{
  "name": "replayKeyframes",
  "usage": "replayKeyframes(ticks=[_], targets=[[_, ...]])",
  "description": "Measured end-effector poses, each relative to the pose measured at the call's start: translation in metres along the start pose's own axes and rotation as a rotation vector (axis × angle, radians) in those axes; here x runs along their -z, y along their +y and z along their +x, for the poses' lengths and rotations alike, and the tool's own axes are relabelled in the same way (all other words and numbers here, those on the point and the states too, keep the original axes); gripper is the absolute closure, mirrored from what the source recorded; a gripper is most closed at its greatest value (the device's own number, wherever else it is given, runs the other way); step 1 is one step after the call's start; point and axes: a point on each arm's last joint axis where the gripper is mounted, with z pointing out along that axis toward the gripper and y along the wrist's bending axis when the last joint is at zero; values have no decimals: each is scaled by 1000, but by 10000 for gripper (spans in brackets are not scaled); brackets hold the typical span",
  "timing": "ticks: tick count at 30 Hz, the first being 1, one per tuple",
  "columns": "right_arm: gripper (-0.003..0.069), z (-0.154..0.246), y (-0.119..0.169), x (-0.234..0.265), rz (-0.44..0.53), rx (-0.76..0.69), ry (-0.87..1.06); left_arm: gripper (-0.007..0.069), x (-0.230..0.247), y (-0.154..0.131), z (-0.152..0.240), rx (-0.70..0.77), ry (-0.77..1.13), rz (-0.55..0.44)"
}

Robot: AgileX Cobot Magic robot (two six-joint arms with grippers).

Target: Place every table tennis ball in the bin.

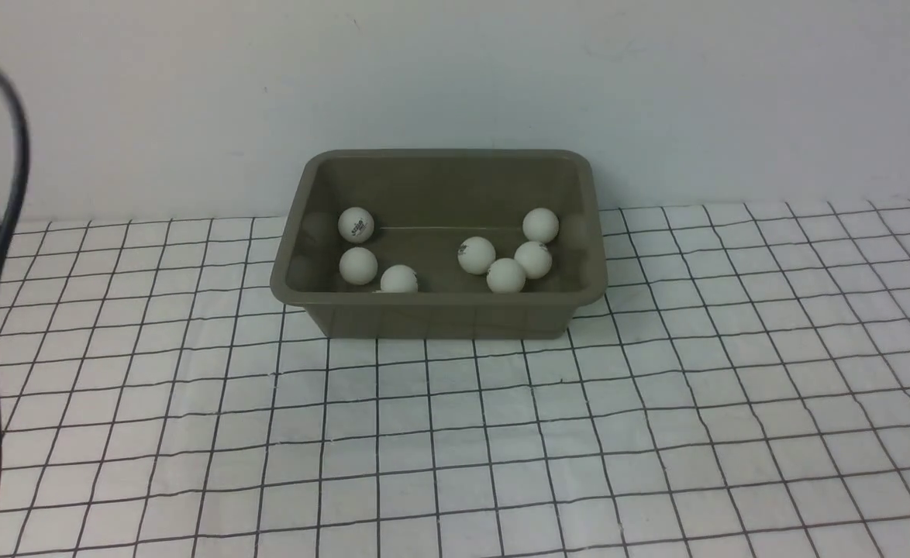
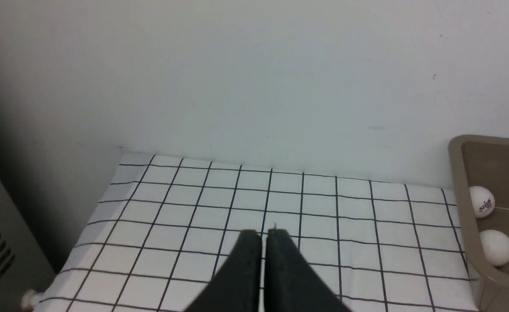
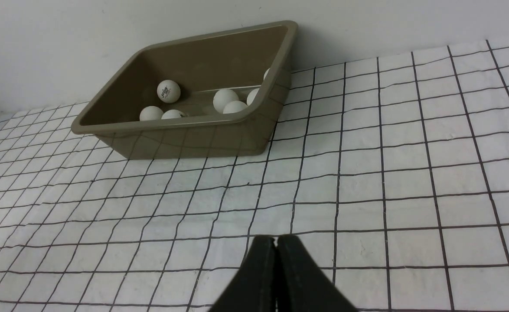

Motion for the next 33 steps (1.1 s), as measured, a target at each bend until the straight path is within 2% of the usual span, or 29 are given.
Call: replayKeyframes(ticks=[4, 9, 18, 28, 33], targets=[[676, 0, 0, 0, 1, 0, 1, 629, 26, 5, 22, 55, -50, -8], [676, 0, 0, 0, 2, 0, 2, 629, 58, 12, 50, 215, -109, -27], [676, 0, 0, 0, 2, 0, 3, 629, 80, 17, 68, 374, -181, -29], [676, 0, 0, 0, 4, 0, 5, 629, 91, 16, 79, 521, -304, 48], [676, 1, 0, 0, 4, 0, 6, 629, 93, 13, 73, 536, -367, 106]])
